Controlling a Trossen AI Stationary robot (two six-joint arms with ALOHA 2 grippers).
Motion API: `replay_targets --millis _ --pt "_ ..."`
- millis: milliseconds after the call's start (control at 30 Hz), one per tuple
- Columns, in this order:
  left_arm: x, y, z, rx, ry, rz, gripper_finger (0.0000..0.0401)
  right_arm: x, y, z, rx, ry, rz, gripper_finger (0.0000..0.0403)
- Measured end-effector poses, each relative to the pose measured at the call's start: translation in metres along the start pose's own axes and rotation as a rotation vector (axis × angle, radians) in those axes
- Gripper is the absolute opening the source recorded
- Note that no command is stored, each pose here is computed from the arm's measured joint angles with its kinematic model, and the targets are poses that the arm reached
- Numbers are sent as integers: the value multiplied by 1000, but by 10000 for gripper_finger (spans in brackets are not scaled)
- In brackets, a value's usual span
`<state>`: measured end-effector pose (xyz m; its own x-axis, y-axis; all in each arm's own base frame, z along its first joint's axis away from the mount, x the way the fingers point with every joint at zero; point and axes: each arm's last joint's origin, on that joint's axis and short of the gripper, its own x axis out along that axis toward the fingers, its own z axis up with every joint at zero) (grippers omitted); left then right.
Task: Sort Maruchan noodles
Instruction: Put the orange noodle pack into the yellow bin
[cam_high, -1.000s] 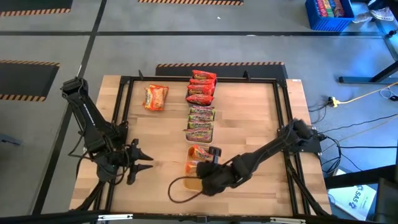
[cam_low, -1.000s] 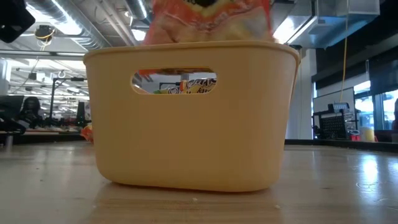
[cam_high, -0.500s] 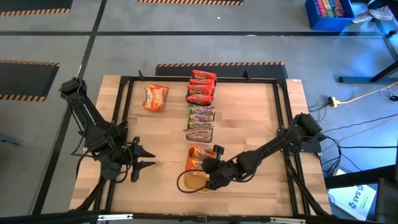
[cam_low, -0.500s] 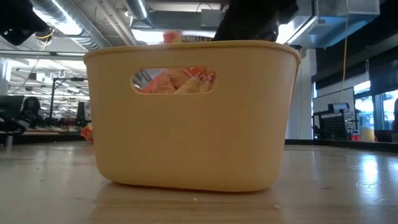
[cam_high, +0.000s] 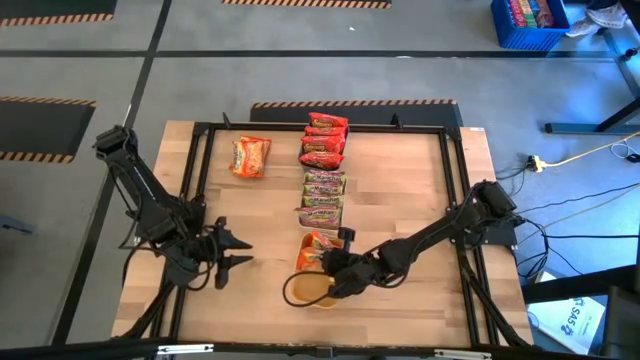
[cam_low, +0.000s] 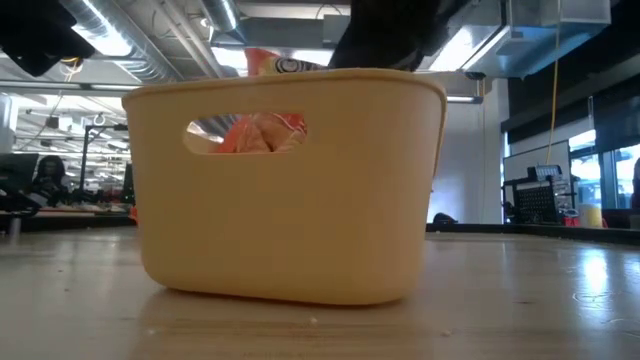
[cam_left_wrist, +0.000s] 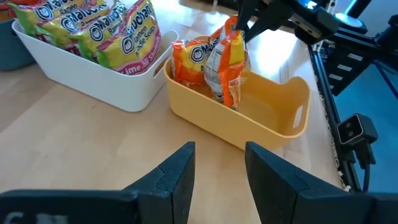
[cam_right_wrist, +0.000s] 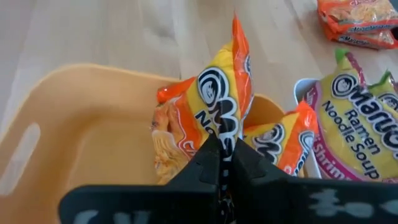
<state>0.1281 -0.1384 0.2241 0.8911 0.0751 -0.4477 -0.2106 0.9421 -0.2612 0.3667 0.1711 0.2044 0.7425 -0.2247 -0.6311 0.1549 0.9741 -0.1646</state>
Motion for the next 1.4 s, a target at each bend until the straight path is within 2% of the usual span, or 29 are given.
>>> replay_targets --millis 200,400,500,600,733,900,967,1100,1200,1300,1400 --pt "1 1 1 -3 -2 7 135 9 3 -10 -23 43 -20 0" --pt "1 1 1 -3 -2 7 135 25 5 -19 22 81 -14 1" --pt "1 1 1 -6 -2 6 135 26 5 -19 25 82 -16 15" --pt "2 0 2 -51 -11 -1 135 26 5 -18 29 81 -6 53" --pt "4 1 4 -62 -6 4 135 23 8 -11 25 85 39 124" --pt "17 11 14 -84 0 63 135 -13 -1 28 -29 50 93 195" --pt "27 21 20 -79 26 110 135 -28 -8 37 -91 28 108 210" --pt "48 56 34 -78 88 287 135 -37 -22 28 -171 46 114 222" --pt "59 94 45 -106 158 457 135 -34 -38 14 -154 47 93 218" --pt "62 135 55 -132 221 618 135 -22 -54 -10 -127 53 73 211" --pt "60 172 65 -155 229 765 135 -13 -70 -24 -54 -16 95 205"
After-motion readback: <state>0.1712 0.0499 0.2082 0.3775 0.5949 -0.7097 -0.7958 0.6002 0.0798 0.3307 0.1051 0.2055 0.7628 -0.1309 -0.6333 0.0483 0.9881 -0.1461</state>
